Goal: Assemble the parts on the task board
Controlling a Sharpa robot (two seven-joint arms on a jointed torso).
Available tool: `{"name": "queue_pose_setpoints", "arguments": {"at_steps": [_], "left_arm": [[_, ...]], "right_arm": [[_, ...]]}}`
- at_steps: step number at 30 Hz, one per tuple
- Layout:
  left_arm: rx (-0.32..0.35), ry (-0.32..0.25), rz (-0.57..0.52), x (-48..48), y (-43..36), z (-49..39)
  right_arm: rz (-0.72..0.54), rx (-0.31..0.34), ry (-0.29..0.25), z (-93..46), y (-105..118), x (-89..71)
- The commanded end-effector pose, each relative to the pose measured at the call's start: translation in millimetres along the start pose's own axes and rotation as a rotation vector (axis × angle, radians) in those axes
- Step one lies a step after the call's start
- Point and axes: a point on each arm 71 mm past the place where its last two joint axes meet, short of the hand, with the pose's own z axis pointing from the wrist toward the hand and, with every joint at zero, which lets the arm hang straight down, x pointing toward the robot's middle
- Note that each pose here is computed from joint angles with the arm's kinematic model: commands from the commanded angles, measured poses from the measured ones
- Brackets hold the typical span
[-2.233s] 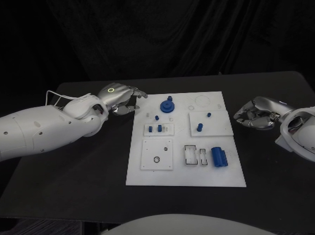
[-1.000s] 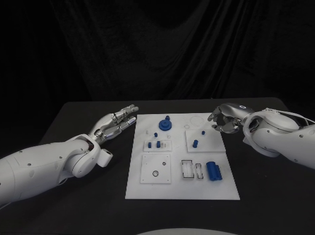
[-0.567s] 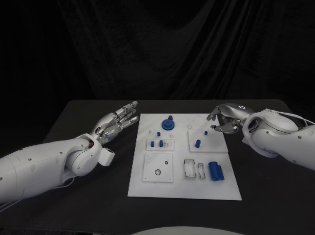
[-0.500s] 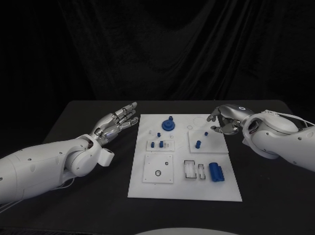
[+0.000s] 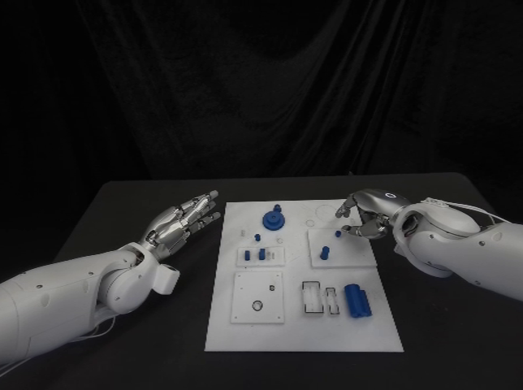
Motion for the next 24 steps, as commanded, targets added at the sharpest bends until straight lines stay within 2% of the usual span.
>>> {"name": "queue_pose_setpoints", "arguments": {"at_steps": [1, 12, 24], "left_arm": [[0.135, 0.015, -0.123, 3.3, -9.2, 1.3], [0.184, 0.020, -0.206, 11.0, -16.3, -6.5], [0.196, 0.026, -0.241, 15.2, -22.5, -17.9]], "right_arm": [[-0.006, -0.013, -0.008, 0.3, 1.0, 0.3], [-0.006, -0.022, 0.008, -0.5, 2.6, 1.6], [-0.003, -0.029, 0.016, -2.4, 4.9, 2.3]]}}
